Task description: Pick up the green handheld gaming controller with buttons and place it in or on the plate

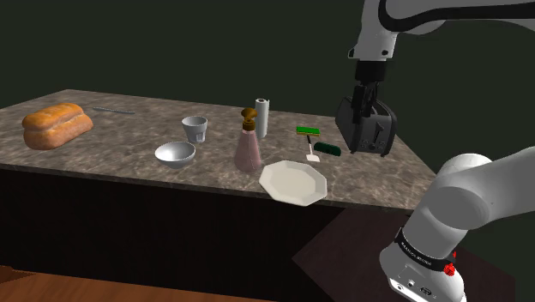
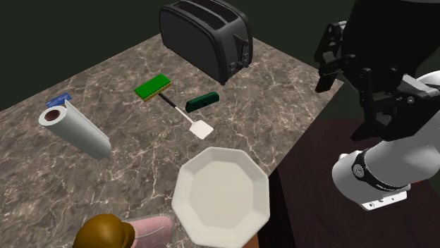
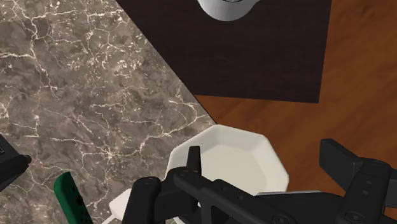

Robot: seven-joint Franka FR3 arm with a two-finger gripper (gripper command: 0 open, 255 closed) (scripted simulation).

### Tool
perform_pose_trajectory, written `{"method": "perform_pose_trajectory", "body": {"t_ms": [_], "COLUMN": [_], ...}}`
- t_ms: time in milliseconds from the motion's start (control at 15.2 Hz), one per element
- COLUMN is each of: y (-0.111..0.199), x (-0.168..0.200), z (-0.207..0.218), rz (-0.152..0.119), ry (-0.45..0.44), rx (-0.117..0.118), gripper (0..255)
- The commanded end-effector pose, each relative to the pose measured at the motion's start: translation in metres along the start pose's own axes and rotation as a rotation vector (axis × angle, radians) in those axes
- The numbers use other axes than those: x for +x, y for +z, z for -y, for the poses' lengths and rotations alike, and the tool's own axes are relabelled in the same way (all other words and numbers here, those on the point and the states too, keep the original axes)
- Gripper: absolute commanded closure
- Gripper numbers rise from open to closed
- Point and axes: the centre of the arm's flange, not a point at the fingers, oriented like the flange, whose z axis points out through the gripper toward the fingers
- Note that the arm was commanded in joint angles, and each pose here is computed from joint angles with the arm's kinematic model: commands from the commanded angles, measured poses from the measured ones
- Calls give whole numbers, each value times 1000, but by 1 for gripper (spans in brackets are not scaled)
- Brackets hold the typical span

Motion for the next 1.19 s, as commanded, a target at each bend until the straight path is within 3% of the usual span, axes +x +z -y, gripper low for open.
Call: {"method": "perform_pose_trajectory", "body": {"t_ms": [0, 1122], "y": [0, 117], "x": [0, 94], "z": [0, -157], "rz": [0, -64], "ry": [0, -28], "rx": [0, -28], "gripper": [0, 0]}}
